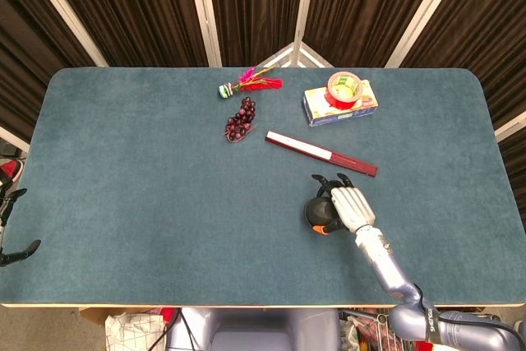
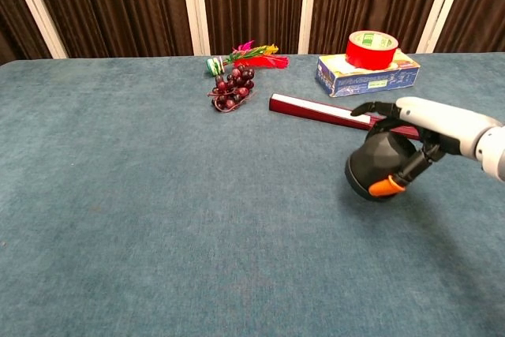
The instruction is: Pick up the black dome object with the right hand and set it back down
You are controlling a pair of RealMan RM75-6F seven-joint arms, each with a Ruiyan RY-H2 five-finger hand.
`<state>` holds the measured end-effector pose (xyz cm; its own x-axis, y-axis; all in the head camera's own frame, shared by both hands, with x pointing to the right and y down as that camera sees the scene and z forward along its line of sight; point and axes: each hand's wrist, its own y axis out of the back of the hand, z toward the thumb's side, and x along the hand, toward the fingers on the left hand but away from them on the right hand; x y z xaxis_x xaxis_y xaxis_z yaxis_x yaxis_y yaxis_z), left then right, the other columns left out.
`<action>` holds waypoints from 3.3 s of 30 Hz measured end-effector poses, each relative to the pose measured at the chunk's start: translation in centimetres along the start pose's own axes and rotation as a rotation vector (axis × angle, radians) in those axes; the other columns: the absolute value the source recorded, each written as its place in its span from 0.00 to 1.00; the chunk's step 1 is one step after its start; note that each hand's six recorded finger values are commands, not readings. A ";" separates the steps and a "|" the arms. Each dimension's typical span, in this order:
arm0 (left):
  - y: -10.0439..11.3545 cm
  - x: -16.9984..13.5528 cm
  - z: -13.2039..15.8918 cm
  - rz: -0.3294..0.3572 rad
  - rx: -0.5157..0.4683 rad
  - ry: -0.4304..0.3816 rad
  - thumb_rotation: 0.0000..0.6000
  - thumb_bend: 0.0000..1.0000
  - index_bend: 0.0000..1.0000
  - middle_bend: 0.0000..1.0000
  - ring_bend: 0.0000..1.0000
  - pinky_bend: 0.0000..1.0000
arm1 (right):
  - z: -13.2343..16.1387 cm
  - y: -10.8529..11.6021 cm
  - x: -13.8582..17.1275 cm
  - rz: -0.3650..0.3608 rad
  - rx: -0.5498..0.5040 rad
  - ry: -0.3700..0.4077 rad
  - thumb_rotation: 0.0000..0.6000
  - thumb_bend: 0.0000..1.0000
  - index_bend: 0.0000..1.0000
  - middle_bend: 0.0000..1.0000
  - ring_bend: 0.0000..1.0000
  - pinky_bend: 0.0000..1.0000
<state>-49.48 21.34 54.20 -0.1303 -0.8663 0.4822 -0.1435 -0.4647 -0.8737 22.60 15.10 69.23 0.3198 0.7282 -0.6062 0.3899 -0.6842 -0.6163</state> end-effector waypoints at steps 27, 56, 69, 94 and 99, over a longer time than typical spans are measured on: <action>-0.1 0.0 0.1 -0.001 0.003 0.000 1.00 0.31 0.14 0.00 0.00 0.09 | 1.5 5.1 0.5 -0.059 -0.164 0.112 1.00 0.12 0.13 0.47 0.22 0.00; 0.0 -0.1 0.0 -0.001 0.002 -0.001 1.00 0.31 0.14 0.00 0.00 0.09 | 3.7 4.4 1.1 0.001 -0.582 0.119 1.00 0.12 0.13 0.47 0.22 0.00; -0.1 -0.1 0.0 -0.002 0.005 0.002 1.00 0.31 0.14 0.00 0.00 0.09 | 2.5 4.3 1.1 0.024 -0.636 0.110 1.00 0.12 0.13 0.47 0.22 0.00; -0.2 0.0 0.0 -0.006 0.009 0.006 1.00 0.31 0.14 0.00 0.00 0.09 | -1.2 -0.3 -0.1 0.022 0.267 0.025 1.00 0.12 0.13 0.47 0.22 0.00; -0.2 0.0 0.0 -0.006 0.009 0.006 1.00 0.31 0.14 0.00 0.00 0.09 | -1.4 -0.6 -0.2 0.042 0.310 0.005 1.00 0.12 0.13 0.45 0.19 0.00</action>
<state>-49.43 21.38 54.36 -0.1357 -0.8625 0.4876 -0.1353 -0.4714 -0.8715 23.54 15.42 70.45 0.3350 0.6984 -0.6324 0.0948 -0.6928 -0.7149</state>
